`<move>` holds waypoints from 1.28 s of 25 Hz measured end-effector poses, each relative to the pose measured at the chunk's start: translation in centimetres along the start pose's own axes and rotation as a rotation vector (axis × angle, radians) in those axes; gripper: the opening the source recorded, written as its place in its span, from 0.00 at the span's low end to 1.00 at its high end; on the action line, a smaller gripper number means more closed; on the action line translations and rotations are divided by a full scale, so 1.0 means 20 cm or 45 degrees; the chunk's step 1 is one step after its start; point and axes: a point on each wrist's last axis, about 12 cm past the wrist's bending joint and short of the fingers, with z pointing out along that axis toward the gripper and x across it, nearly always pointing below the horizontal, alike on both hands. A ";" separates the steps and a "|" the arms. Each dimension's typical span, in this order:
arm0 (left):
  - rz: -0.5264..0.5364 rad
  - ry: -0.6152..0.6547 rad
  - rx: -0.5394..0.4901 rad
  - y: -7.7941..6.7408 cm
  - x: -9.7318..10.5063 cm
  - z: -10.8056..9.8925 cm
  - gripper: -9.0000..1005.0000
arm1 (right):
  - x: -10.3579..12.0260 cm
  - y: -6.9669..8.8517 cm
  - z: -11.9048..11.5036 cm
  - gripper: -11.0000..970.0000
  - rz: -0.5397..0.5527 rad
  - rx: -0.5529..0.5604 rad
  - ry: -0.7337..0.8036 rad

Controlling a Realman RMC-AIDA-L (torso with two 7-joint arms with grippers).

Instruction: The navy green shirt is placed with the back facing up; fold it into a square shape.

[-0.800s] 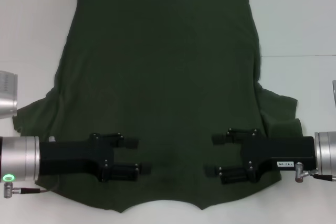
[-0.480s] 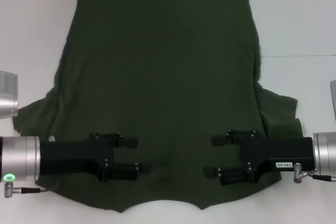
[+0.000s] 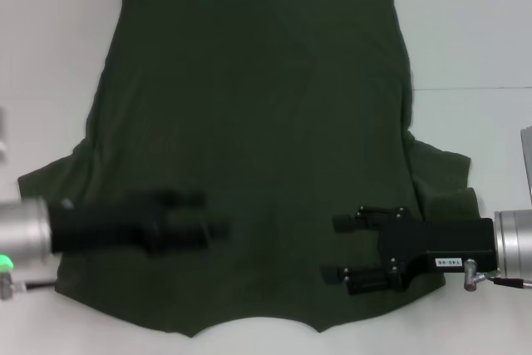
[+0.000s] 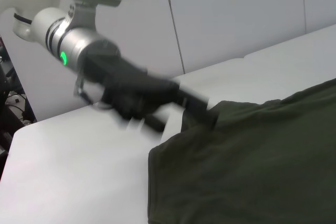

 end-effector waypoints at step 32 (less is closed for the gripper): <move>-1.073 -0.245 -0.820 0.29 0.16 -0.53 0.86 | -0.01 -0.01 -0.03 0.95 -0.024 -0.010 0.020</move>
